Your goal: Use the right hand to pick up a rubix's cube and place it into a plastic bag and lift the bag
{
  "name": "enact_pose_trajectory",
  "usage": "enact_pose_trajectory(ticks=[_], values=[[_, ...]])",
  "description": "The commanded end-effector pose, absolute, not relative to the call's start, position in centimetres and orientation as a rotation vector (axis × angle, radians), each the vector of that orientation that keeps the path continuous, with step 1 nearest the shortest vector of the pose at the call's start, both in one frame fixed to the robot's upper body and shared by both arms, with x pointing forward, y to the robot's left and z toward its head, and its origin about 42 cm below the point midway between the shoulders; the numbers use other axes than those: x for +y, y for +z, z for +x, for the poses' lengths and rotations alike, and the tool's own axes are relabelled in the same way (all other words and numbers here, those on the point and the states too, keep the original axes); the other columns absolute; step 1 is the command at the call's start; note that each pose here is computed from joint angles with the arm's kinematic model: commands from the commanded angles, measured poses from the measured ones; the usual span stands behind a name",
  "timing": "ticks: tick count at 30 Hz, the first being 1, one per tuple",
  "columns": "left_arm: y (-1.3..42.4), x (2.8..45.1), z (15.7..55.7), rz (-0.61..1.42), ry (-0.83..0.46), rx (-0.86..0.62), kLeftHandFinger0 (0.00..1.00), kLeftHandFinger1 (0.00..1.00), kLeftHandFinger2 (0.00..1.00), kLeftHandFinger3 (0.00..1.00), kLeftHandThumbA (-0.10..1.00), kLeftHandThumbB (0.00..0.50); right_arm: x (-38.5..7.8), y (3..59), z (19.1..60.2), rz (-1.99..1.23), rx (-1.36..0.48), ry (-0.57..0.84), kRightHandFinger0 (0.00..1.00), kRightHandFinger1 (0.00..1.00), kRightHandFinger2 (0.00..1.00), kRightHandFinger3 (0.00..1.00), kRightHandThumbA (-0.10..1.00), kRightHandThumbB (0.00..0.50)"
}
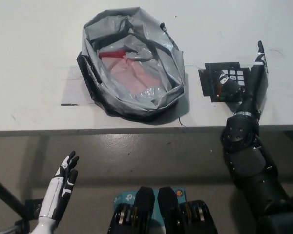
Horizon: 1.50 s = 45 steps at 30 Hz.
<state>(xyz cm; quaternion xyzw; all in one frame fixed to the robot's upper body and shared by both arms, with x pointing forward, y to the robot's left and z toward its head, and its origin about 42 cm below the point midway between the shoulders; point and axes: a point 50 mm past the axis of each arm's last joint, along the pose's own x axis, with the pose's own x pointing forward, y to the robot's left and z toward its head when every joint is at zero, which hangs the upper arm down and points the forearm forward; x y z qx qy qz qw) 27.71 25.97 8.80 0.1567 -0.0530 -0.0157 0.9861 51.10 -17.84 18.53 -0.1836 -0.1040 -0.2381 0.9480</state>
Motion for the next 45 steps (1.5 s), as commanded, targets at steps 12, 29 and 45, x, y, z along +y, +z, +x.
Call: enact_pose_trajectory(ticks=[12,29,45], values=[[10.1,25.9,28.0,0.312,-0.04,-0.171,1.0,1.0,1.0,1.0,1.0,0.22,-15.4,24.6,51.3,-0.264,-0.418,-0.446,1.0,1.0,1.0,1.0,0.94,0.407],[10.0,25.8,28.0,0.31,-0.041,-0.173,1.0,1.0,1.0,1.0,1.0,0.229,-17.1,19.3,51.3,-0.373,-0.235,-0.468,1.0,1.0,1.0,1.0,0.84,0.379],[9.9,25.8,27.9,0.303,-0.032,-0.169,1.0,1.0,1.0,1.0,1.0,0.218,-17.9,17.2,51.0,-0.397,-0.171,-0.477,1.0,1.0,1.0,1.0,0.88,0.395]])
